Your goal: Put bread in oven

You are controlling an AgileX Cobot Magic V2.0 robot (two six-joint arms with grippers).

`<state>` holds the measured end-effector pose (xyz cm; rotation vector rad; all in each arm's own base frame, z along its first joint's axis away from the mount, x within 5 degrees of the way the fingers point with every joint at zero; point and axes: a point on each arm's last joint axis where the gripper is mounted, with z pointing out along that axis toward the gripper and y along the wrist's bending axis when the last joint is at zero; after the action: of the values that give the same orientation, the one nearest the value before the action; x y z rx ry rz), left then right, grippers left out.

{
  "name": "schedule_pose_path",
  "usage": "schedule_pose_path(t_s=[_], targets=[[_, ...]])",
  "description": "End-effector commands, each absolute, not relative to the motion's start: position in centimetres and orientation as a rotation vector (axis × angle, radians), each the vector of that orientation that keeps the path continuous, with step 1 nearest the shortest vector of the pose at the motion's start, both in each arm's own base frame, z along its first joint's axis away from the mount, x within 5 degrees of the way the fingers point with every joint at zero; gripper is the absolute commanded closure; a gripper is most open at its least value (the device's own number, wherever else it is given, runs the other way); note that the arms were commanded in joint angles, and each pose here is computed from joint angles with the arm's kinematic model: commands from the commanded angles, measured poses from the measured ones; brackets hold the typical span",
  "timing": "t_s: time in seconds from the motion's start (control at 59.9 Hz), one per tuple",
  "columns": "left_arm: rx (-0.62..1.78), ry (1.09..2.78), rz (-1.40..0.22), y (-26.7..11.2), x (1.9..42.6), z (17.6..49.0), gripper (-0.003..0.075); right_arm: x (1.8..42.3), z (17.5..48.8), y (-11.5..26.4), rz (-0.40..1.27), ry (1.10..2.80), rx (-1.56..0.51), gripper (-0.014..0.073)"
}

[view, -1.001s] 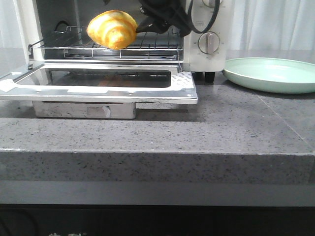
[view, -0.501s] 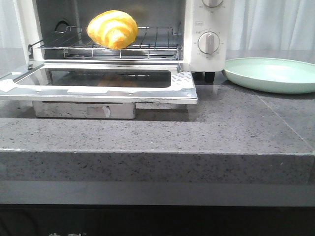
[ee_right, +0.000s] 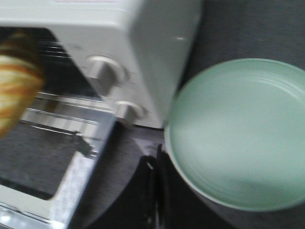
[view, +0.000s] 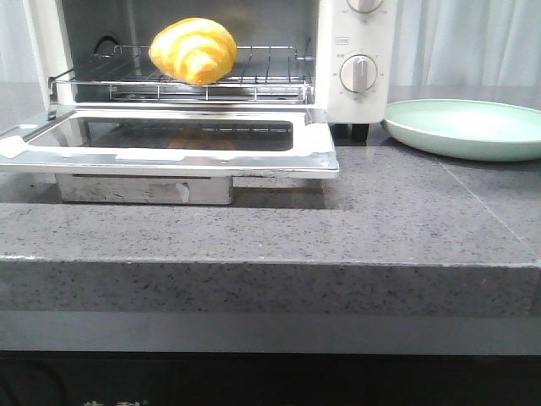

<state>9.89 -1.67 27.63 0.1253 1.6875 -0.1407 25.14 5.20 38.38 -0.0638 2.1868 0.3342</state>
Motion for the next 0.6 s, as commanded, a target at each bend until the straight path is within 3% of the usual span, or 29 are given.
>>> schedule_pose_path(t_s=[0.0, 0.2, 0.584], targets=[[0.106, 1.575, -0.141, -1.6, 10.0, 29.3, 0.0741, 22.5, 39.7, 3.3, 0.224, 2.095, -0.065, 0.0662], [0.107, 1.583, -0.142, -1.6, 10.0, 29.3, 0.0741, 16.7, 36.7, 2.5, 0.21, 2.037, -0.057, 0.0662], [0.107, 1.583, -0.142, -1.6, 10.0, 29.3, 0.0741, 6.7, 31.3, 1.2, 0.211, 1.717, -0.038, 0.0662]])
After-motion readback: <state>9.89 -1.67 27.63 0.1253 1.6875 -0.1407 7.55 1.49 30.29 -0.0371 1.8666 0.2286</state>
